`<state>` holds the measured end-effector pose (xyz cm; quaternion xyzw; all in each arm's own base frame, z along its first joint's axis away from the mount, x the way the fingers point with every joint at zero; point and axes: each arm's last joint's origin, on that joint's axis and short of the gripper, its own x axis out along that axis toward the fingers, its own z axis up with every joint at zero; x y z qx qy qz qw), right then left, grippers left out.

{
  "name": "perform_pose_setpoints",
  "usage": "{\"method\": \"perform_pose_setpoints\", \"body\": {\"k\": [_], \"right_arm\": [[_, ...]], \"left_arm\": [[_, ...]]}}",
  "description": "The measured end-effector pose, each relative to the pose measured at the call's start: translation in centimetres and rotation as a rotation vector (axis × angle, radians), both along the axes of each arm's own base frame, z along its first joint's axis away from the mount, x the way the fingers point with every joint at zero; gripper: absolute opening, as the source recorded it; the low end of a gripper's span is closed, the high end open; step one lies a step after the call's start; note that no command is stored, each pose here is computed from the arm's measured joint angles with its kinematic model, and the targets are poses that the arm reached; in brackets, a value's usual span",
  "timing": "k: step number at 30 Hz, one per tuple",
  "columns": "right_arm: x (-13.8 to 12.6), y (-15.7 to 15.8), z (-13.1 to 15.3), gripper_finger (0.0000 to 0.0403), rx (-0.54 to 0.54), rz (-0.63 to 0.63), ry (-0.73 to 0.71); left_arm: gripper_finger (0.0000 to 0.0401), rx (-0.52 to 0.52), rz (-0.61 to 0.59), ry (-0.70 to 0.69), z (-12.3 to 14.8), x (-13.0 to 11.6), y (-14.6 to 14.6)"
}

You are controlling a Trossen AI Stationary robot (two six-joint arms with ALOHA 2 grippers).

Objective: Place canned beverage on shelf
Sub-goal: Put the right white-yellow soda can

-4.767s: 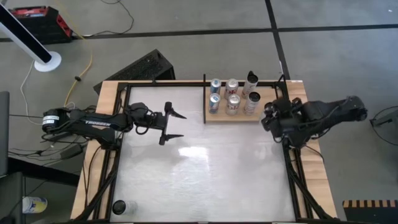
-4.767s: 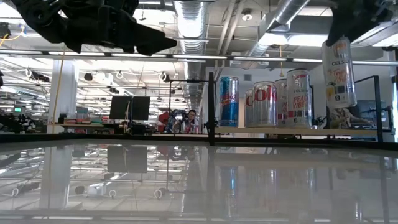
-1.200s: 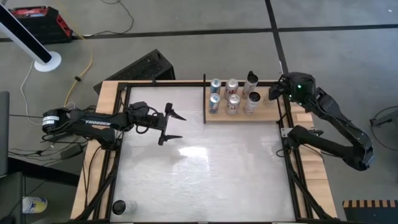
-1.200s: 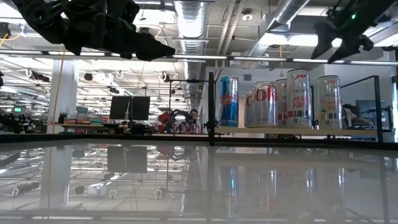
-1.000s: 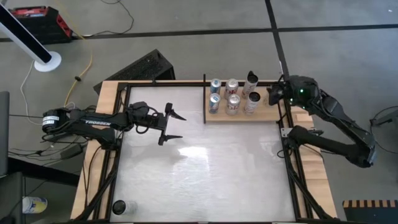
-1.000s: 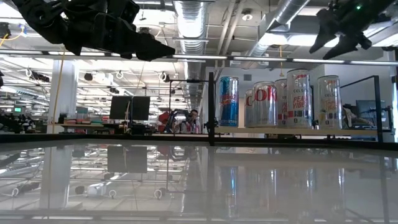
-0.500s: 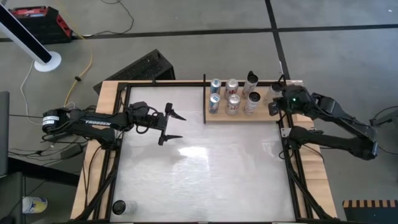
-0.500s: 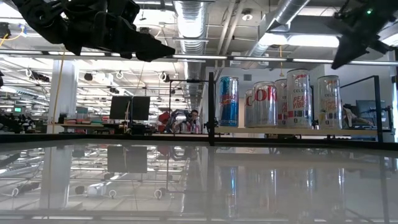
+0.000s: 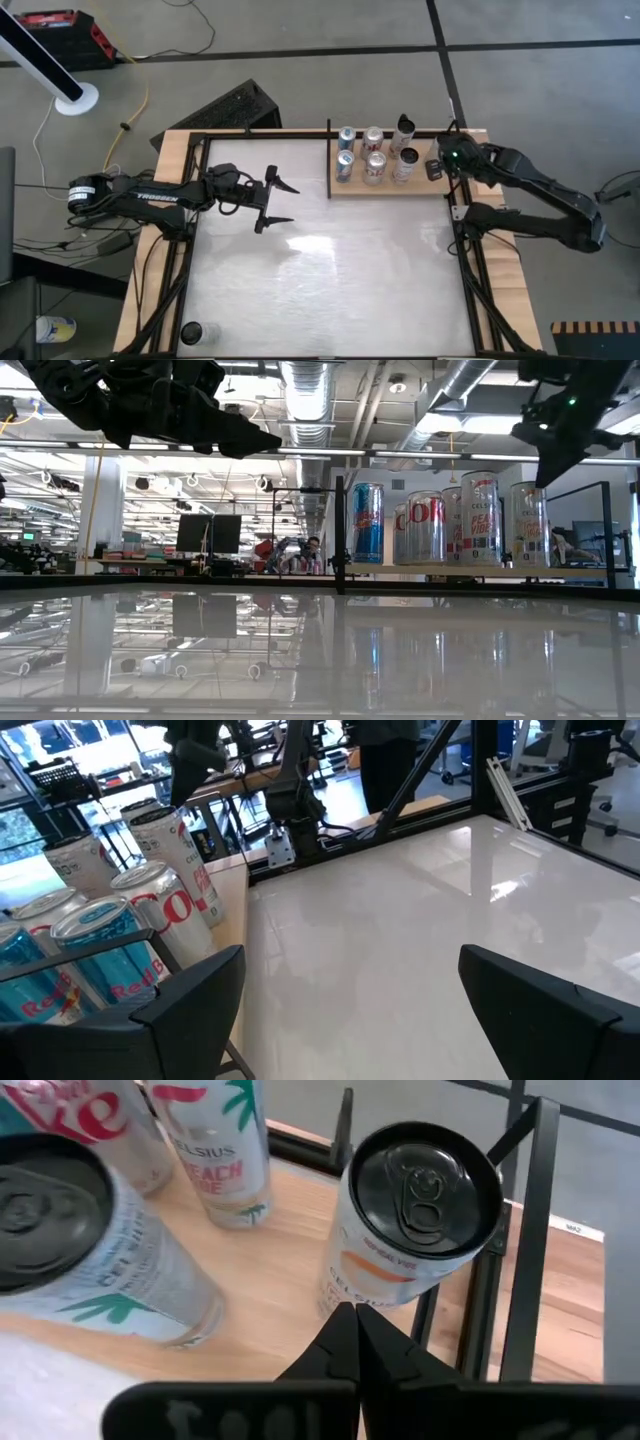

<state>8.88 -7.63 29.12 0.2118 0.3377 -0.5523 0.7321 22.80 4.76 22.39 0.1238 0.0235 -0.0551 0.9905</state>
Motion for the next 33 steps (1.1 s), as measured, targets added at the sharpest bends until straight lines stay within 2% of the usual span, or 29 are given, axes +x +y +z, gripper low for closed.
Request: {"method": "perform_pose_setpoints", "body": {"k": [11,27,33], "right_arm": [[0.7,-2.1,-1.0,0.0016,0.044,-0.049,0.114],[1.6,-4.3,-1.8,0.0017,0.047,-0.05,0.181],[1.7,-4.1,-2.0,0.0018,0.068,-0.033,0.197]], "left_arm": [[0.0353,0.044,-0.003,-0.005,0.0,0.0,0.0],[0.0353,0.08,0.019,-0.004,0.0,0.0,0.1],[0.0353,0.088,0.019,-0.004,0.0,0.0,0.1]]}}
